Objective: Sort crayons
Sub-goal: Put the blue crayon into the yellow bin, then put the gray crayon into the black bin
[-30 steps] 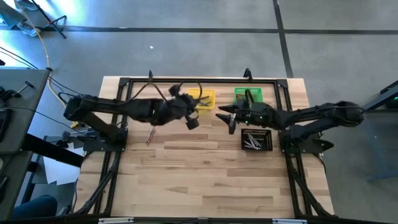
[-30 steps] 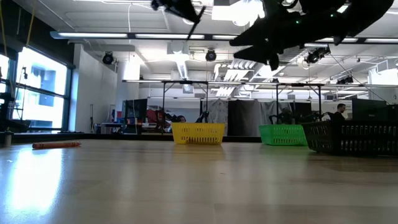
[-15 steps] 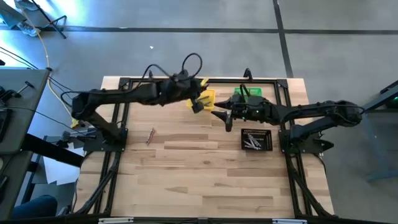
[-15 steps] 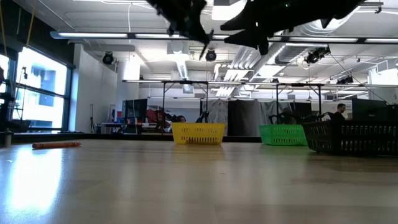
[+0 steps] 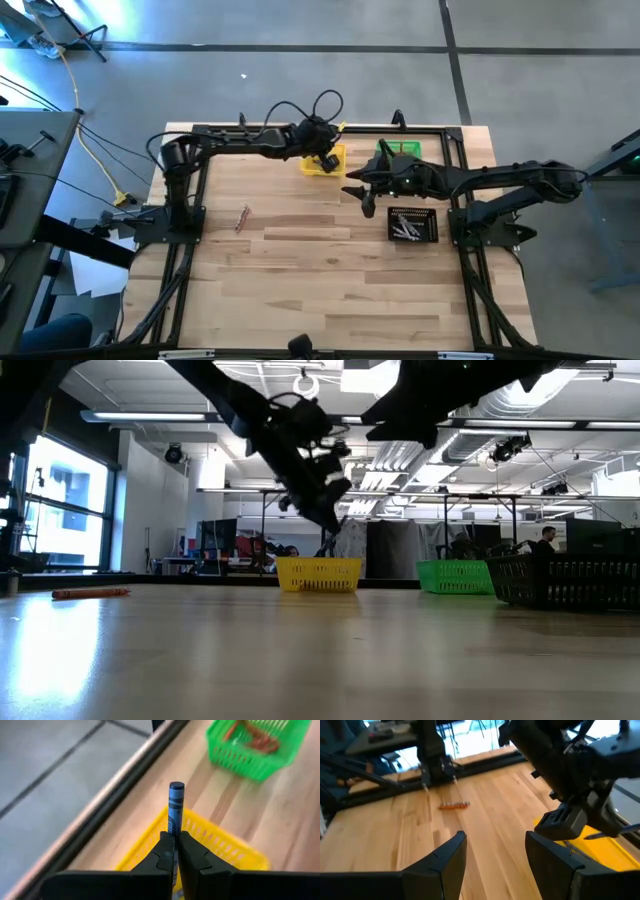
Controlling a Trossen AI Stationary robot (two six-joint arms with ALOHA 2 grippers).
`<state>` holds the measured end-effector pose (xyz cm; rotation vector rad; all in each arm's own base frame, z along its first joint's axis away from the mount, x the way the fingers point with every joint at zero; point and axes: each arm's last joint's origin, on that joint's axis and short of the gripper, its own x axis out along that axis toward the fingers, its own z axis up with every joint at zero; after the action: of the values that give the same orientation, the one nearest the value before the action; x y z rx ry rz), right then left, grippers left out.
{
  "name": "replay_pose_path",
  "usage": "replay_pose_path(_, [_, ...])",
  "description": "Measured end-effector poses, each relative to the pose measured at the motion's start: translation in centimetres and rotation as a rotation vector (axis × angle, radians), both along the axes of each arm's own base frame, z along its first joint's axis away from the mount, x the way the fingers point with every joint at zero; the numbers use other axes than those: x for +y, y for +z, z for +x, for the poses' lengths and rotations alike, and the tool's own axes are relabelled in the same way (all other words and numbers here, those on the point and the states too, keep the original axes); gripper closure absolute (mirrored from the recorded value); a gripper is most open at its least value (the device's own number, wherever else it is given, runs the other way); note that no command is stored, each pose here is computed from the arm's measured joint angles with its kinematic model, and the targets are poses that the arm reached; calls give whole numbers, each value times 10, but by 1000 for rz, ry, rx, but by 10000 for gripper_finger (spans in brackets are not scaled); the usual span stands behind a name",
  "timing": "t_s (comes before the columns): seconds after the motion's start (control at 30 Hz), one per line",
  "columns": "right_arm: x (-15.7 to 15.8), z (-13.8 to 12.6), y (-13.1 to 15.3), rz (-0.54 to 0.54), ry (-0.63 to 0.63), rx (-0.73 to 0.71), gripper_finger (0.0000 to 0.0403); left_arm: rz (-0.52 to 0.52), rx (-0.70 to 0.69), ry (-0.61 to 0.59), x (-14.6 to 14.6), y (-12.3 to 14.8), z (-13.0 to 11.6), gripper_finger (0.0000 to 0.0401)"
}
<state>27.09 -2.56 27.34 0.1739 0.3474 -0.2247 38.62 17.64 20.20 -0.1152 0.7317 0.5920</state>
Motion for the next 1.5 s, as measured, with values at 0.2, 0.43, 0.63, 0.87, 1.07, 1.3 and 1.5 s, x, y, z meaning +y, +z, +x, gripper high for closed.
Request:
replay_pose_path(0.2, [-1, -1, -2, 2, -2, 22, 206, -14, 21, -2, -2, -11, 4, 400])
replay_pose_path(0.43, [-1, -1, -3, 15, -8, 28, 206, -4, 26, 21, -2, -11, 4, 382])
replay_pose_path(0.63, [-1, -2, -4, 29, -13, 35, 206, 4, 103, -18, -5, -15, 0, 343])
replay_pose_path(0.87, [0, -3, -7, 54, -23, 65, 206, -114, 154, -167, -24, -9, -5, 313])
replay_pose_path(1.07, [0, -5, -12, 95, -43, 115, 206, -201, 147, -359, -82, 46, -24, 311])
replay_pose_path(1.3, [-2, -9, -17, 96, -131, 168, 206, -233, 235, -216, -172, 105, -85, 311])
replay_pose_path(1.5, [-2, -10, -18, 66, -140, 187, 206, -202, 383, 102, -220, 106, -130, 311])
